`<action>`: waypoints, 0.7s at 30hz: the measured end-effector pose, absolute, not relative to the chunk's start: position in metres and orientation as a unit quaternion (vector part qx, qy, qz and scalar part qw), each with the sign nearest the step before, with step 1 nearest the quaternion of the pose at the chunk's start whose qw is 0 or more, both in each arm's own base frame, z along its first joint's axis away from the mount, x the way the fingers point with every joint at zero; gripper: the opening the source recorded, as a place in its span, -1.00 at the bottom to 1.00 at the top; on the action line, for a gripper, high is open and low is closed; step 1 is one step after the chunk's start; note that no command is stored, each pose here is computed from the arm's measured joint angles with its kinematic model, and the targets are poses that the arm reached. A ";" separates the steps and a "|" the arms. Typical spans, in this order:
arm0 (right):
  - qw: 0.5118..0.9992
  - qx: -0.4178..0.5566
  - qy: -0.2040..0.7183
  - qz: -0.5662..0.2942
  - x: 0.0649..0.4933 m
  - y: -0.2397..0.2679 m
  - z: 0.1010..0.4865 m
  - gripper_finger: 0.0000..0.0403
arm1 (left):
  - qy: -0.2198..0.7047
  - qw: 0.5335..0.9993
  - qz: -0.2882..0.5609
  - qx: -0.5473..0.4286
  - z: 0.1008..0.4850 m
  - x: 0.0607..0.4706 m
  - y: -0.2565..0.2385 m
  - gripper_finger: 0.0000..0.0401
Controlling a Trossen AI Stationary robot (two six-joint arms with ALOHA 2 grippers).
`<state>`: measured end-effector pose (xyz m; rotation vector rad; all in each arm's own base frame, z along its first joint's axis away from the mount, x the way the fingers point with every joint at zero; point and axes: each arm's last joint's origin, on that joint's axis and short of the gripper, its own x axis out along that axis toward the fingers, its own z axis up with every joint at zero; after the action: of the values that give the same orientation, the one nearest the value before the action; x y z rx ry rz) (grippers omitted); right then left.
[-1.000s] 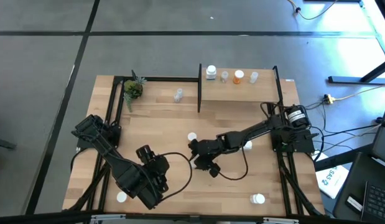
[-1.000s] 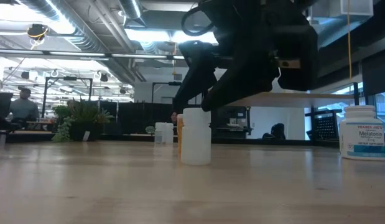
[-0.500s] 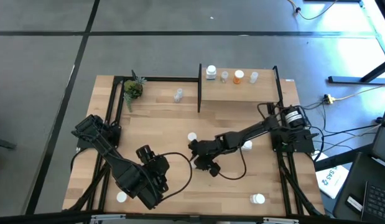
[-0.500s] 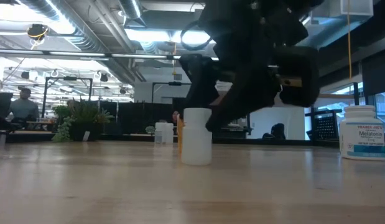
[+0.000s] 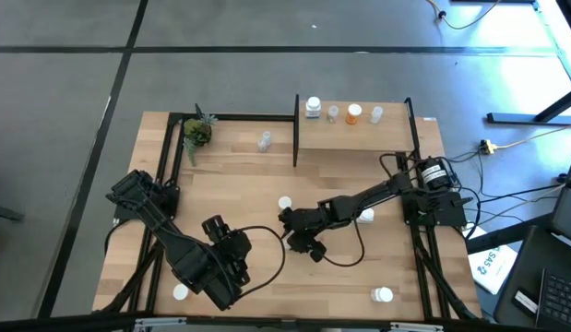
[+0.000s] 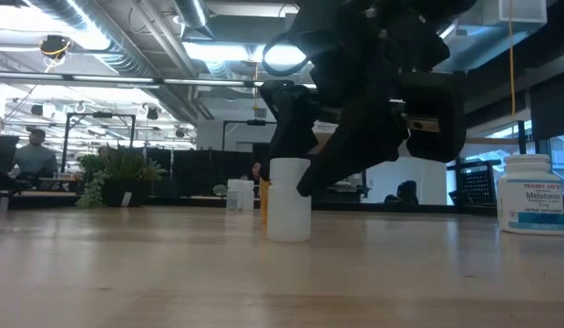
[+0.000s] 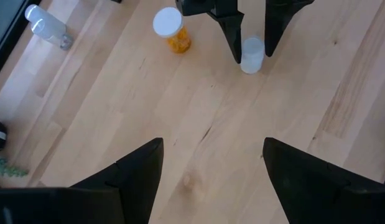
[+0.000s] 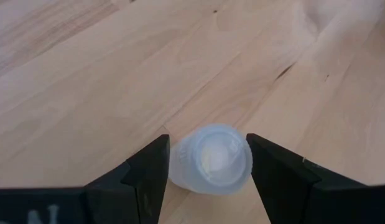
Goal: Pick and place medicine bottles onto shelf by color
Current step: Put the bottom yellow transparent pill bottle on the shelf aligned with the other yellow transparent pill bottle
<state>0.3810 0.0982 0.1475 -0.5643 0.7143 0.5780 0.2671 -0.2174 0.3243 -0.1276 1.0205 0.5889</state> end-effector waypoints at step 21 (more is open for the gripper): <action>0.874 -0.212 0.356 0.252 0.381 0.098 0.148 -0.20 | 0.481 0.829 0.277 -0.060 0.324 0.267 -0.217 0.34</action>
<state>0.3810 0.0983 0.1480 -0.4420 0.7444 0.5260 0.2670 -0.2174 0.3243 -0.1275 1.0209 0.5887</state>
